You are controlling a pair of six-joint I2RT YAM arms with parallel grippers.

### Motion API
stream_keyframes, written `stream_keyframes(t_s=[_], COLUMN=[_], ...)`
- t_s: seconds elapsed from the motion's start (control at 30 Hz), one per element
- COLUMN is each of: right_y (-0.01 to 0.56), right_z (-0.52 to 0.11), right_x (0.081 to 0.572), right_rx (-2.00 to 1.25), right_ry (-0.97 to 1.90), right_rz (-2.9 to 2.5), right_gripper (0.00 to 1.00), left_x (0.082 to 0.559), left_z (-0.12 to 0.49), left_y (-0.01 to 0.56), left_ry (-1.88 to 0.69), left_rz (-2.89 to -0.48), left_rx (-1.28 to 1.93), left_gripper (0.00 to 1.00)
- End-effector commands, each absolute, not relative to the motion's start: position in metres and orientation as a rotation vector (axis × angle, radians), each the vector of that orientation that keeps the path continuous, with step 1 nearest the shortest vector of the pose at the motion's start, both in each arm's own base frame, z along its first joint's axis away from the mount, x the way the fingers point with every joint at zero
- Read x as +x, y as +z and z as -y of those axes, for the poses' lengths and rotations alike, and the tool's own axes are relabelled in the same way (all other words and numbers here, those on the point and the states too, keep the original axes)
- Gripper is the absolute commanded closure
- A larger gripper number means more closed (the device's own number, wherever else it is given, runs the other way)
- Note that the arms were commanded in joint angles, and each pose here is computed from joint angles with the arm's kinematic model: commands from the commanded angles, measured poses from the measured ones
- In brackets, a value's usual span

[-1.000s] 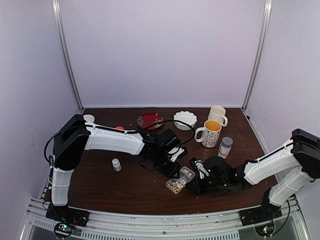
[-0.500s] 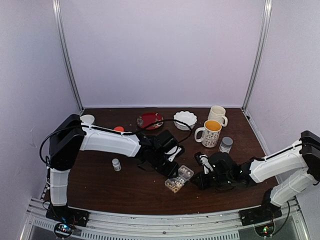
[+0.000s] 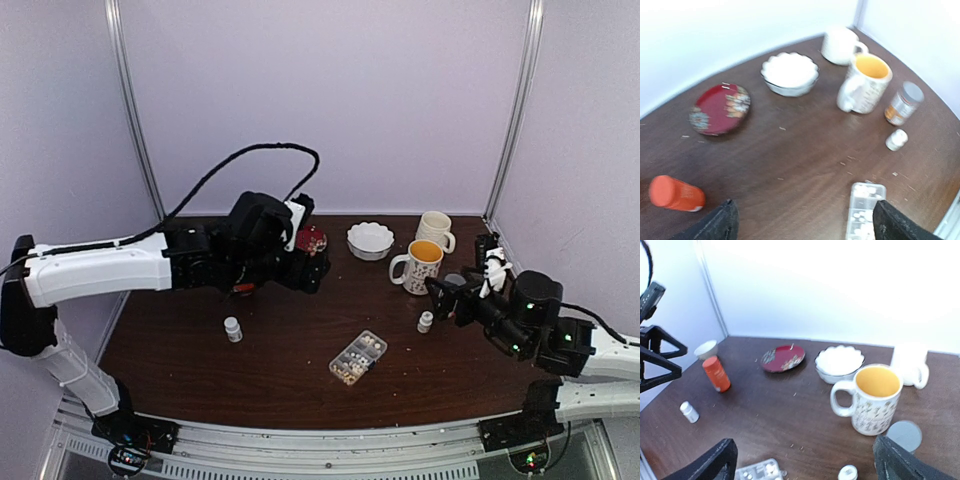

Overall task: Sort the pills into containers
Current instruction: Reset both arms

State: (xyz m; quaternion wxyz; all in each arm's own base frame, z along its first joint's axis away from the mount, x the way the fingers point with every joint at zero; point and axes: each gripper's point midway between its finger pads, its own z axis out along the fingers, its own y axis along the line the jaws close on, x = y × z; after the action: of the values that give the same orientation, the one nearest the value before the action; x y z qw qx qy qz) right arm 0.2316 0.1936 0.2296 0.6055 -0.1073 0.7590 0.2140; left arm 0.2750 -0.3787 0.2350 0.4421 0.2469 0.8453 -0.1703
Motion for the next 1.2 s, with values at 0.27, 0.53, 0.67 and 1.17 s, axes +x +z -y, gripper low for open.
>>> stream_keyframes(t_s=[0.27,0.53,0.67,1.17], right_y=[0.298,0.302,0.303,0.198], right_z=[-0.126,-0.085,-0.038,0.000], right_x=[0.250,0.305,0.315,0.353], right_rx=[-0.261,-0.075,0.098,0.050], right_ry=[-0.024,0.034,0.054,-0.118], right_rz=[-1.516,-1.590,-1.512,-1.550], right_gripper=[0.00,0.00,0.00,0.01], left_x=[0.313,0.324,0.323,0.326], left_z=[0.204,0.109,0.063,0.011], left_y=[0.295,0.302,0.301,0.248], left_ry=[-0.126,0.036,0.127,0.362], left_rz=[-1.907,-1.844,-1.770,-1.597], left_rx=[0.243,0.067,-0.021,-0.051], left_gripper=[0.02,0.03,0.02,0.03])
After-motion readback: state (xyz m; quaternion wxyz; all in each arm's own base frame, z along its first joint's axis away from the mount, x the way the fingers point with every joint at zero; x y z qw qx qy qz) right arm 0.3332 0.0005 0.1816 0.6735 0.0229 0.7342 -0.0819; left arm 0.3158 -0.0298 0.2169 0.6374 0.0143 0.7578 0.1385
